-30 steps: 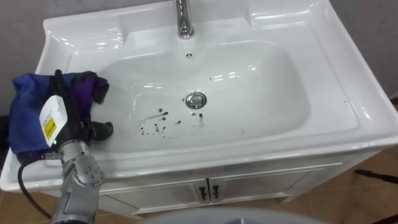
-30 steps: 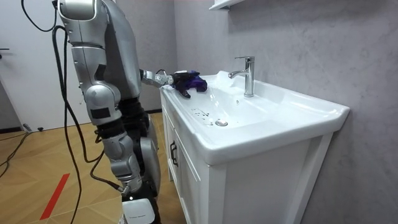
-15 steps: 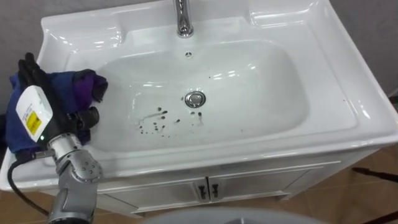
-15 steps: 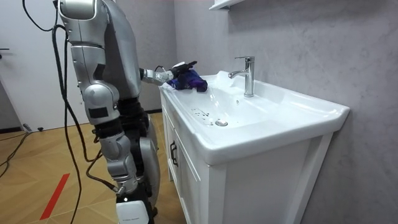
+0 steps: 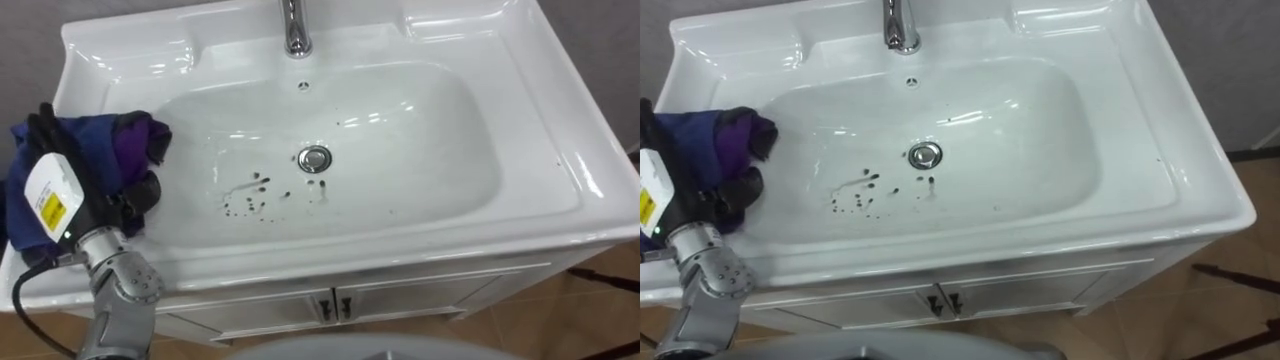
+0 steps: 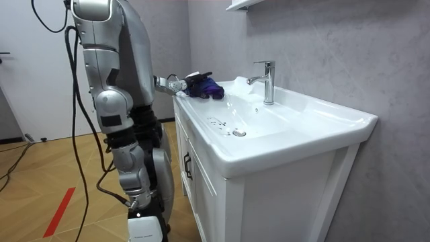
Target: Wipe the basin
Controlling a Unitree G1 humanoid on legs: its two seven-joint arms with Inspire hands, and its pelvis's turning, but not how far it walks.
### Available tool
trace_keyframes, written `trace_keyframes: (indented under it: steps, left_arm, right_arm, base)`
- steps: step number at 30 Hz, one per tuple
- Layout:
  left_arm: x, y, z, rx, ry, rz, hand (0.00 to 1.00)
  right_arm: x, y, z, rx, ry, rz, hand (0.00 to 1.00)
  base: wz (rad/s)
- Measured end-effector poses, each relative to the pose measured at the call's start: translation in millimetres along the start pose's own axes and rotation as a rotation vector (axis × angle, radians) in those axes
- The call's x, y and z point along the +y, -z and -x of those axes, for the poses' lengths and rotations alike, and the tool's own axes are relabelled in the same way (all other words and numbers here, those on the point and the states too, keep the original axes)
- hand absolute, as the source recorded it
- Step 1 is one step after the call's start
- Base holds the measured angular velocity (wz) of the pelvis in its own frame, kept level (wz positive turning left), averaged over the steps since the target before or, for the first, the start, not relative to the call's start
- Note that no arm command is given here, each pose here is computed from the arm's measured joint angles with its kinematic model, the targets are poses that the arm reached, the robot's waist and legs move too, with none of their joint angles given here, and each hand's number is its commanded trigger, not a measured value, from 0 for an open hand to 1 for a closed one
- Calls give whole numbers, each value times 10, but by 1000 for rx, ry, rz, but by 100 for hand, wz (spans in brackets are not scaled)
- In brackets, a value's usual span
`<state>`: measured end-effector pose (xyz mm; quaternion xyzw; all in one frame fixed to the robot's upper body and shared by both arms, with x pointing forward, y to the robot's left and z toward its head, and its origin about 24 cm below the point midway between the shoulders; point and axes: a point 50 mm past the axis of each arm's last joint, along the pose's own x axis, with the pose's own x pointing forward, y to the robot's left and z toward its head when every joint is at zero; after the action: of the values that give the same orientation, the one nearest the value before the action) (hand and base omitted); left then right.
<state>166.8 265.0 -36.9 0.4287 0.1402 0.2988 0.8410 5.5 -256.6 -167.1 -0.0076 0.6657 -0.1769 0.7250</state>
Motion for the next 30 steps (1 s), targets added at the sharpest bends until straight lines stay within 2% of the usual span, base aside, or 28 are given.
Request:
trace_keyframes:
  steps: [10, 11, 12, 24, 30]
  left_arm:
    - [-109, 119, 6, 48, 60, -35, 0]
    - [-112, 125, 9, 50, 62, -37, 72]
    - [-116, 134, 13, 53, 66, -39, 100]
    - [-134, 145, 8, 53, 75, -51, 100]
    - [-47, 181, -87, 54, 41, -71, 100]
  right_arm:
    - [-38, 3, 1, 36, 11, 160, 0]
    - [-40, 0, 1, 38, 13, 168, 0]
    - [-43, -2, 1, 39, 15, 183, 0]
    - [-59, 10, 2, 57, 20, 234, 0]
    - [-60, 32, 4, 85, 13, 234, 0]
  base:
    - [0]
    - [0]
    - [0]
    - [-2]
    - [-3]
